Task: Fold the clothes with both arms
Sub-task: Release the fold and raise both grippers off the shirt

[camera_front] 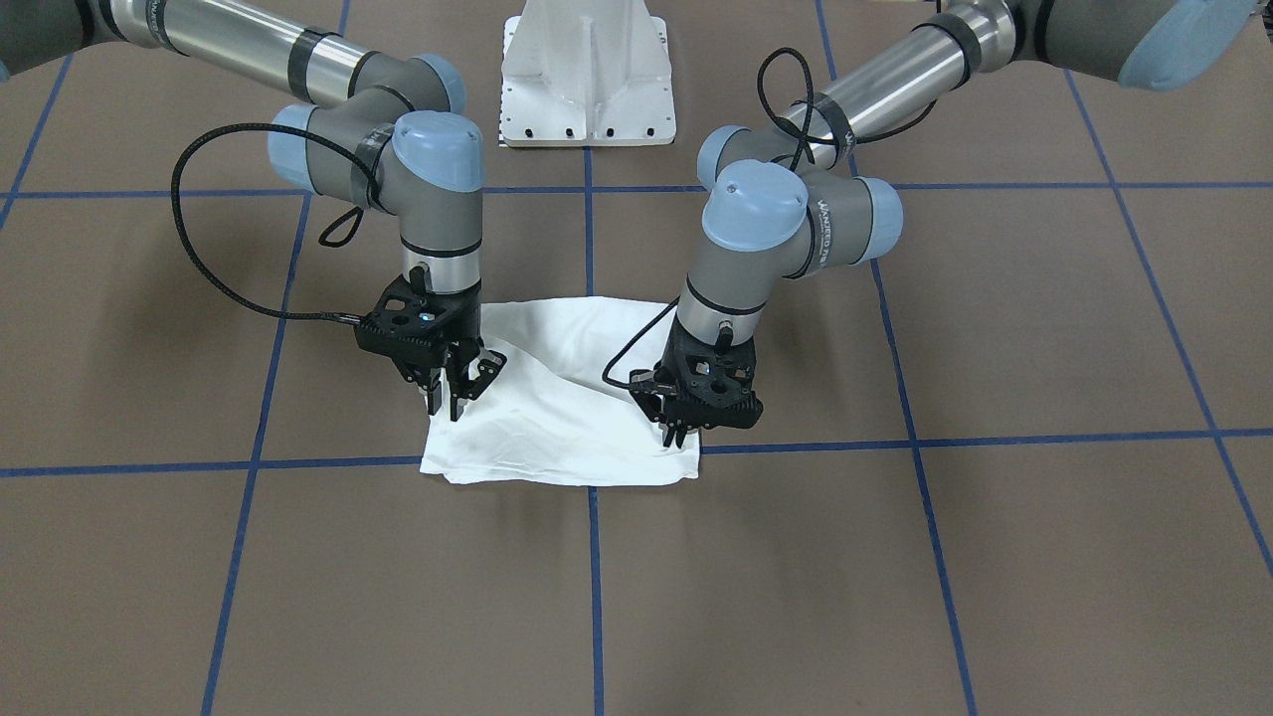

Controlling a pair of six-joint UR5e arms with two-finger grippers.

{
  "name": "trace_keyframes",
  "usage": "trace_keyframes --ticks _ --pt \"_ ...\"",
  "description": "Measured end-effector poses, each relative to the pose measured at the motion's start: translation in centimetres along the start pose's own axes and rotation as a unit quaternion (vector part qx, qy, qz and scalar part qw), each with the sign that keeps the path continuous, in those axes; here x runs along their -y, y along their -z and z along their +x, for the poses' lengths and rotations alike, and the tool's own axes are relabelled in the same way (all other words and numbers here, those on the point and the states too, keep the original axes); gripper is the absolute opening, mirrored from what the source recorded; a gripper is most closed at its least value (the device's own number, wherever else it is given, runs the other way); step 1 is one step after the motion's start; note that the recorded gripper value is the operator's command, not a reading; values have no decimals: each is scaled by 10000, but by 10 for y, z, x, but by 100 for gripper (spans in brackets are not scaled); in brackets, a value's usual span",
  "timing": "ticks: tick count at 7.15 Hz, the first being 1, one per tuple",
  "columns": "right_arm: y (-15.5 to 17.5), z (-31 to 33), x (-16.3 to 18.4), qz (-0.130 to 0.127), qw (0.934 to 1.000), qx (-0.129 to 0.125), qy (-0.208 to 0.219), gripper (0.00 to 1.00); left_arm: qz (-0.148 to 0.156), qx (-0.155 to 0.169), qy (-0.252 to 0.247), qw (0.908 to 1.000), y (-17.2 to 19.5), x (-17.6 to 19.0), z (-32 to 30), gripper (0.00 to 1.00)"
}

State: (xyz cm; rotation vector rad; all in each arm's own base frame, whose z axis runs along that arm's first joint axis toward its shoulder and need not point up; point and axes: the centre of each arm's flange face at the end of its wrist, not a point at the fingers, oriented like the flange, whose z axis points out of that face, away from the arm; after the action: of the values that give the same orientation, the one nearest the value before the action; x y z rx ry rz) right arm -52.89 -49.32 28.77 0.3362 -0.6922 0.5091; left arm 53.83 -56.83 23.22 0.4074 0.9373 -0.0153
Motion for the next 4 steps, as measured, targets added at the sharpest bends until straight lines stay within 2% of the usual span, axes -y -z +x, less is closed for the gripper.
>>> trace_keyframes --ticks 2,4 --pt "13 -15 12 -331 9993 187 59 100 -5 -42 -619 9981 16 29 -42 100" --pt "38 -48 1 -515 9978 407 133 100 -40 -50 -1247 9922 36 49 -104 100"
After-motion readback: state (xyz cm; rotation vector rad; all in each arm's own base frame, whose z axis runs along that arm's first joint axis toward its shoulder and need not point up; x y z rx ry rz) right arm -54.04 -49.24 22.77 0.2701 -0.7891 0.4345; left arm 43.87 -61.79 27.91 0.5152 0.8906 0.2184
